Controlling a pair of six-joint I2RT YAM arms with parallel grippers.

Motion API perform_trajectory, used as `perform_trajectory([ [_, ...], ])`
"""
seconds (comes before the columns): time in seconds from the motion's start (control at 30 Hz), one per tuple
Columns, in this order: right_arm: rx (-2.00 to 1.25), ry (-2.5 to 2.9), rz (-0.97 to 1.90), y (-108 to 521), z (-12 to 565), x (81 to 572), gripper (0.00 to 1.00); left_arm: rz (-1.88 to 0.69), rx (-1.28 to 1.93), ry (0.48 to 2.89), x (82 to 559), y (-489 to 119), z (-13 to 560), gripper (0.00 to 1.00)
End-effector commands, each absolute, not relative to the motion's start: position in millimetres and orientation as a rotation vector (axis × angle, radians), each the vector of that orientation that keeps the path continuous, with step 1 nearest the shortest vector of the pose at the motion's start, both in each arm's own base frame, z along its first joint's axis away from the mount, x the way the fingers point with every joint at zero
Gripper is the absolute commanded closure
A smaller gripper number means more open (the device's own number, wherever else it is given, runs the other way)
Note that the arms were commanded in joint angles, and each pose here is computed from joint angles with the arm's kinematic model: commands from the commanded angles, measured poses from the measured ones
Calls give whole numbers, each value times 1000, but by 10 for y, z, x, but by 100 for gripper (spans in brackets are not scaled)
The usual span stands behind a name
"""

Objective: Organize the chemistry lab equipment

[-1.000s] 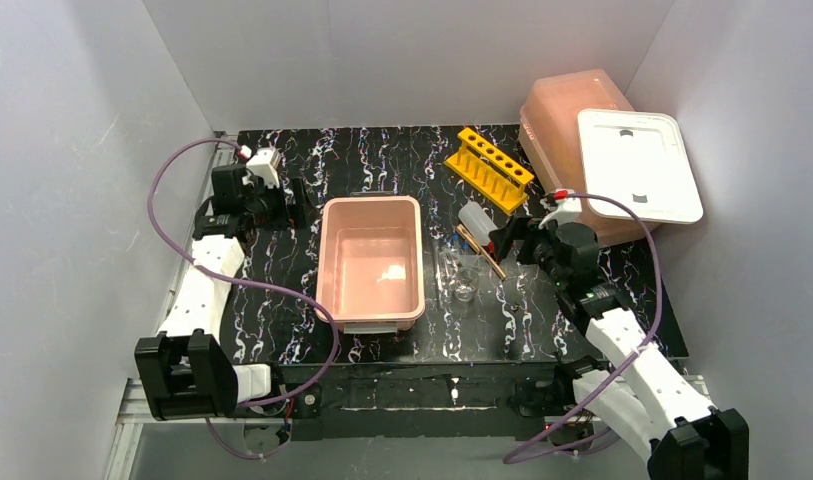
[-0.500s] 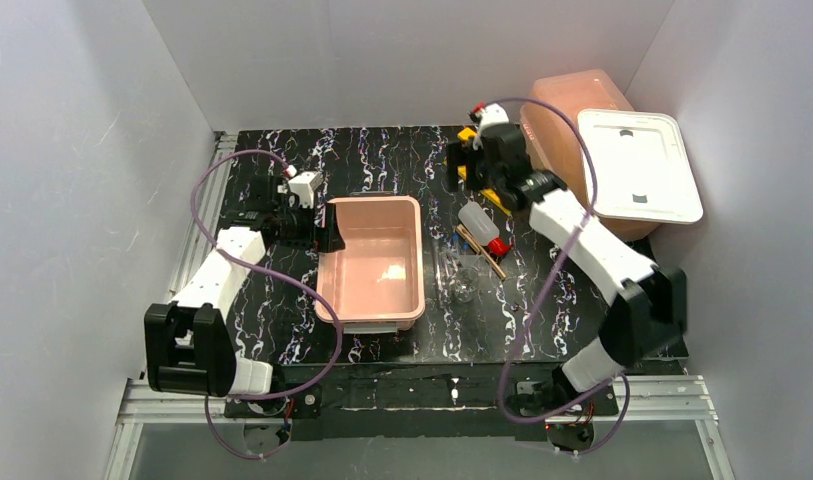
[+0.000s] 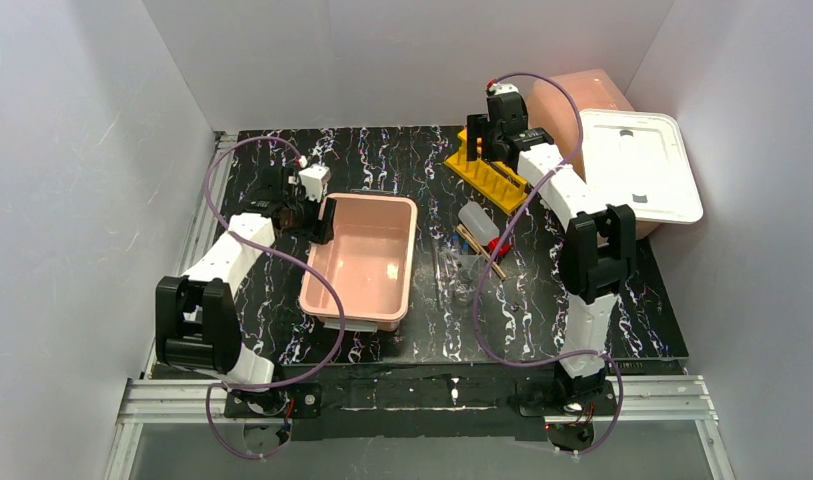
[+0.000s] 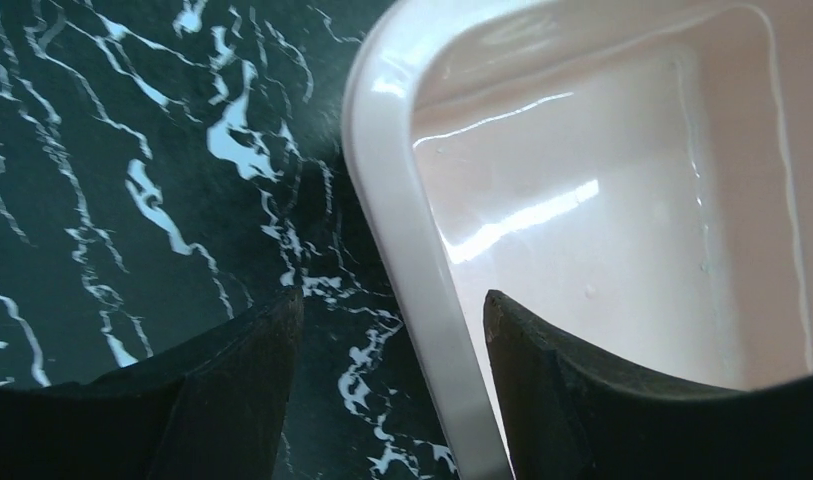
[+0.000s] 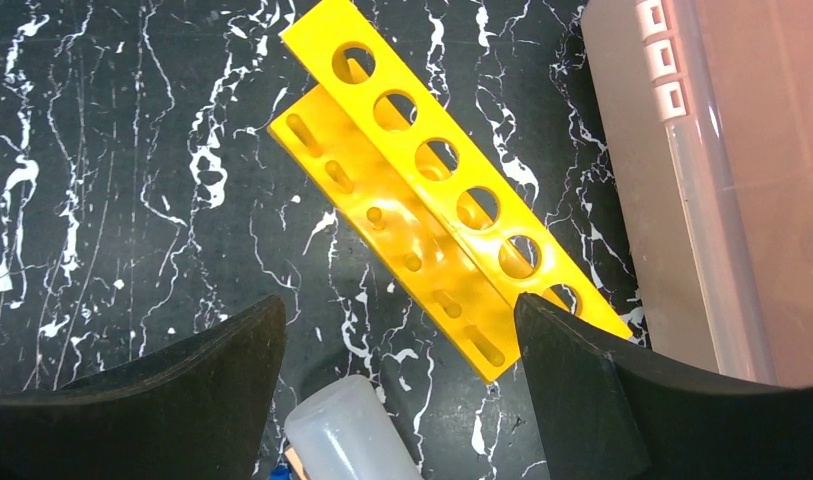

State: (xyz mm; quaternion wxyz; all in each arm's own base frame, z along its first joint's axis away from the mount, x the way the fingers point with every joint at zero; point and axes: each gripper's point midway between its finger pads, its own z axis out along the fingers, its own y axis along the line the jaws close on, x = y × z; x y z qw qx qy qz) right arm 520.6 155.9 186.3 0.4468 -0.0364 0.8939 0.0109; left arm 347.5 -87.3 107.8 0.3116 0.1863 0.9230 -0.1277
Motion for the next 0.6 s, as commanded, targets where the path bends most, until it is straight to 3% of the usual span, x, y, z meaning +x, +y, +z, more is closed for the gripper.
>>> perform_trajectory([
  [0.0, -72, 2167, 35, 1522, 2047, 5364, 9, -191, 504, 2335, 3818, -739, 1338, 36],
  [0.4, -20, 2245, 57, 1519, 1610, 5650, 12, 131, 569, 2283, 4452, -267, 1347, 44],
  [0.57, 22, 2269, 52, 1461, 1511, 5663, 14, 209, 533, 2267, 4604, -31, 1437, 40],
])
